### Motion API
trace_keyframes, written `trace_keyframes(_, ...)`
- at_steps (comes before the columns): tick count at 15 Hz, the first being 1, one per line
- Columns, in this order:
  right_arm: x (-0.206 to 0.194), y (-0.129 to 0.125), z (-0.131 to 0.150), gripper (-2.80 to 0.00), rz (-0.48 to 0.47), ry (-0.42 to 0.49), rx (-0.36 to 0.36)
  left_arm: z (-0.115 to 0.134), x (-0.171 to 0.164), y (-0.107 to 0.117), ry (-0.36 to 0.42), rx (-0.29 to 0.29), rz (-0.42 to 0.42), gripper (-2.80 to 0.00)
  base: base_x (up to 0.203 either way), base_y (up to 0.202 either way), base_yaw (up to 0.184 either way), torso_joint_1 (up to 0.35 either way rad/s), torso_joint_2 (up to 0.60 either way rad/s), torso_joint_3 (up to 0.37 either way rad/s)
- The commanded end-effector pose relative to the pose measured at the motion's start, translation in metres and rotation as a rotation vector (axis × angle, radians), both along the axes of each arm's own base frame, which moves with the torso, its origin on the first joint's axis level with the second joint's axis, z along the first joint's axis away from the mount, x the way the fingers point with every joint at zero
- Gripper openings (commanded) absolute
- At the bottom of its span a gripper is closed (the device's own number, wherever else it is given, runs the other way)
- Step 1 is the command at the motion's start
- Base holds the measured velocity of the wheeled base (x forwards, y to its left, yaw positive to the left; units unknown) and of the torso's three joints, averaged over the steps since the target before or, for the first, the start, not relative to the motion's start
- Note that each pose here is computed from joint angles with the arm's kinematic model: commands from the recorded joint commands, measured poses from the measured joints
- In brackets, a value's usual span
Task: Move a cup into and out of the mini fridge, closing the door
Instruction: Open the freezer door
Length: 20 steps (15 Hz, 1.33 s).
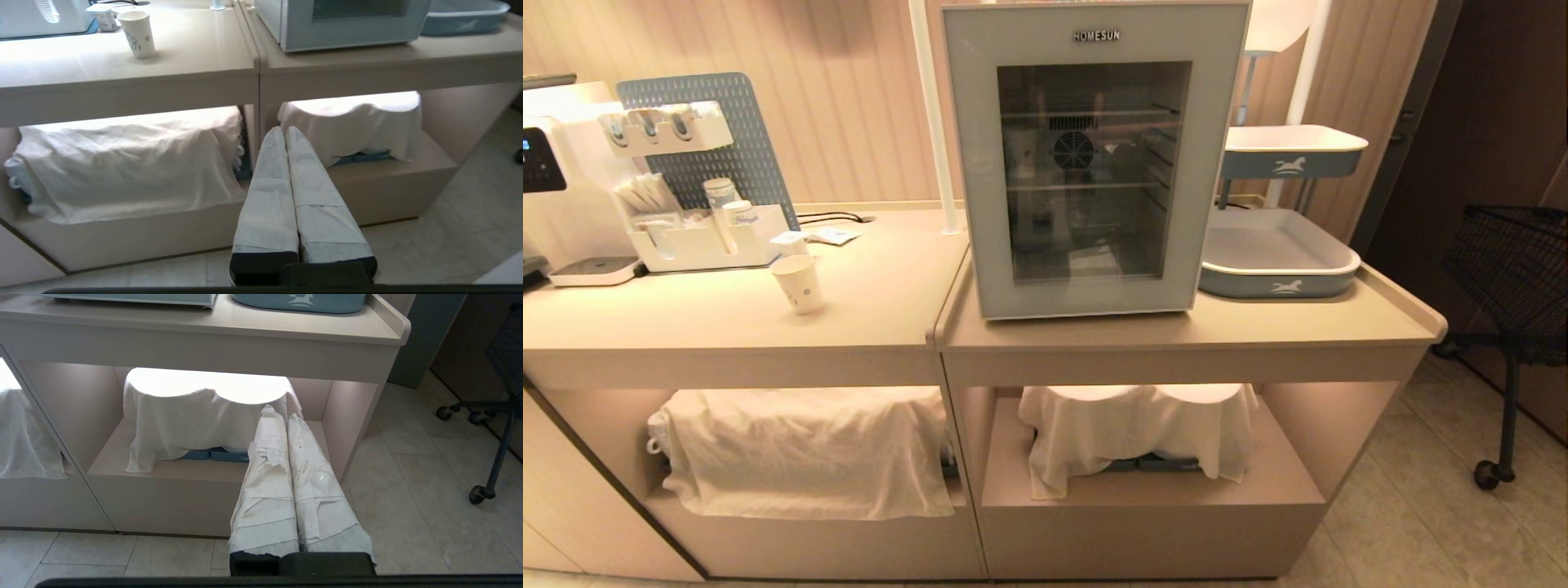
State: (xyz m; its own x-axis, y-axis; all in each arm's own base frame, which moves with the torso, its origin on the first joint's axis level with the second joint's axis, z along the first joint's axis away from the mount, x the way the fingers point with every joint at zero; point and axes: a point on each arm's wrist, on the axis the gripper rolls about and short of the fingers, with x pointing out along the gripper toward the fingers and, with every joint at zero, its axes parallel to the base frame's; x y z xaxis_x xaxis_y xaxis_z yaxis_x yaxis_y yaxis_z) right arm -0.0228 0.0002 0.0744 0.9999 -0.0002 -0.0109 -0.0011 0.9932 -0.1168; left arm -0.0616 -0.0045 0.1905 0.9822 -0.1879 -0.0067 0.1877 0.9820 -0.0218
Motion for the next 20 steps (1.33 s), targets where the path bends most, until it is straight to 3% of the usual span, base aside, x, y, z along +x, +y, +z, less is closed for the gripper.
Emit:
trace_keyframes(1,0.001,0.0,-0.005,-2.8,0.001,0.018,-0.001,0.045,0.03,0.0,0.106,-0.024,-0.007,-2.8,0.0,0.0,0.0,0.0,0.0,0.0)
trace_keyframes(5,0.001,0.0,-0.005,-2.8,0.001,0.018,-0.001,0.116,0.106,-0.001,0.239,-0.112,-0.068,-2.8,0.0,0.0,0.0,0.0,0.0,0.0)
trace_keyframes(8,0.001,0.0,-0.005,-2.8,0.002,0.018,-0.001,0.137,0.173,-0.003,0.336,-0.259,-0.154,-2.8,0.0,0.0,0.0,0.0,0.0,0.0)
trace_keyframes(9,0.001,0.0,-0.005,-2.8,0.002,0.018,-0.001,0.141,0.192,-0.005,0.34,-0.326,-0.21,-2.8,0.0,0.0,0.0,0.0,0.0,0.0)
trace_keyframes(10,0.001,0.0,-0.005,-2.8,0.0,0.018,-0.001,0.145,0.204,-0.007,0.331,-0.375,-0.324,-2.8,0.0,0.0,0.0,0.0,0.0,0.0)
trace_keyframes(11,0.001,0.0,-0.005,-2.8,0.001,0.018,-0.001,0.146,0.216,-0.008,0.33,-0.426,-0.437,-2.8,0.0,0.0,0.0,0.0,0.0,0.0)
trace_keyframes(13,0.001,0.0,-0.005,-2.8,0.002,0.018,-0.001,0.138,0.241,-0.008,0.337,-0.474,-0.501,-2.8,0.0,0.0,0.0,0.0,0.0,0.0)
trace_keyframes(17,0.001,0.0,-0.005,-2.8,0.0,0.018,-0.001,0.12,0.287,-0.004,0.392,-0.527,-0.475,-2.8,0.0,0.0,0.0,0.0,0.0,0.0)
trace_keyframes(20,0.001,0.0,-0.005,-2.8,0.0,0.018,-0.001,0.107,0.337,0.005,0.384,-0.542,-0.431,-2.8,0.0,0.0,0.0,0.0,0.0,0.0)
